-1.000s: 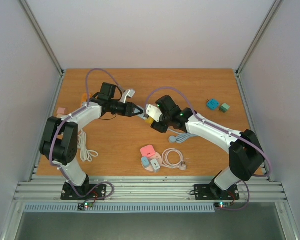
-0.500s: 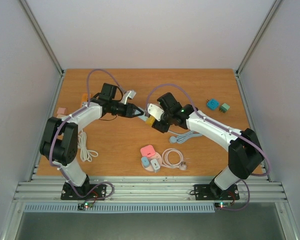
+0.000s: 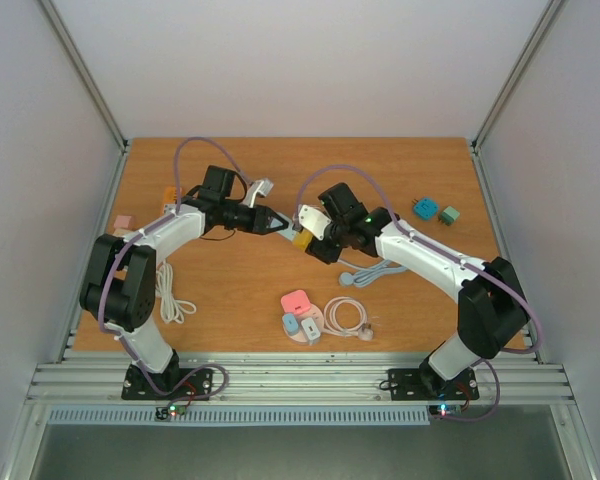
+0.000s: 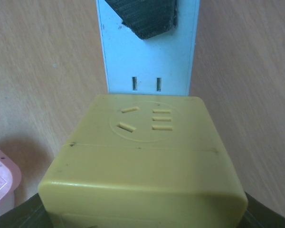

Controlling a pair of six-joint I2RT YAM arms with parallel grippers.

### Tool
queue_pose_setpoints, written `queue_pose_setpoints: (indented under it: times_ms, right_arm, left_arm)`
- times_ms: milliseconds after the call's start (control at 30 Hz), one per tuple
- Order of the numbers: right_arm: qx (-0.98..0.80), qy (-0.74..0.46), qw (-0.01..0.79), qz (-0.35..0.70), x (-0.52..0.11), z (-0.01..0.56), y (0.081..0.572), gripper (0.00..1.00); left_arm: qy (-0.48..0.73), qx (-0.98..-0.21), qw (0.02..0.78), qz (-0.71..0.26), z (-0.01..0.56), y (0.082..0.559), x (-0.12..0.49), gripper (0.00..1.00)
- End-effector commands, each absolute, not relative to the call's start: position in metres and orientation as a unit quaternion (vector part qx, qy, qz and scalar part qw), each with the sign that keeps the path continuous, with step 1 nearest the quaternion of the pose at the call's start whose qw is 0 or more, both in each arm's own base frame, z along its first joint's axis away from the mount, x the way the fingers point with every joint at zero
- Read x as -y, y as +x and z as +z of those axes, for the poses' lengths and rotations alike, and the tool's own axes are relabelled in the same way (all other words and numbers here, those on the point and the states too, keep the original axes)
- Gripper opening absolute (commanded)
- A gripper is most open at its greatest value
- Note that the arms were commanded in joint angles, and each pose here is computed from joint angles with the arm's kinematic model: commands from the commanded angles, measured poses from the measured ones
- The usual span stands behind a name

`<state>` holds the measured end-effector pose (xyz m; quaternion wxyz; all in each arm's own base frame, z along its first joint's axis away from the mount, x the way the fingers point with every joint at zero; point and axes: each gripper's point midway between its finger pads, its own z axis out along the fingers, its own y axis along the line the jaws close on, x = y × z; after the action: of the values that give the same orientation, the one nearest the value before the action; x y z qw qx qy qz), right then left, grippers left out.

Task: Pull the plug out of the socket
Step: Remove the plug from the socket.

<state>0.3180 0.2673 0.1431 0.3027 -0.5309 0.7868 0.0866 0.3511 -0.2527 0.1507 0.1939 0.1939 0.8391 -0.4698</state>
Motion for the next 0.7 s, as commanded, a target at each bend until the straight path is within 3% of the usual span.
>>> queue_pose_setpoints:
  times_ms: [0,367,667]
  right_arm:
    - [-0.792,-0.497,0.354,-0.007,-0.251,0.167,0.345,0.01]
    - [-0.774,-0.521,0.360,-0.019,-0.265,0.170,0.337,0.01]
    - [-0.793,-0.495,0.345,0.080,-0.259,0.180,0.328,0.01]
  left_arm:
    - [0.205,-0.846,0.230,-0.435,0.158,0.361,0.245,0.00]
    - [0.217,-0.844,0.232,-0.433,0.158,0.360,0.244,0.01]
    - [0.236,-0.830,0.233,-0.449,0.173,0.354,0.247,0.00]
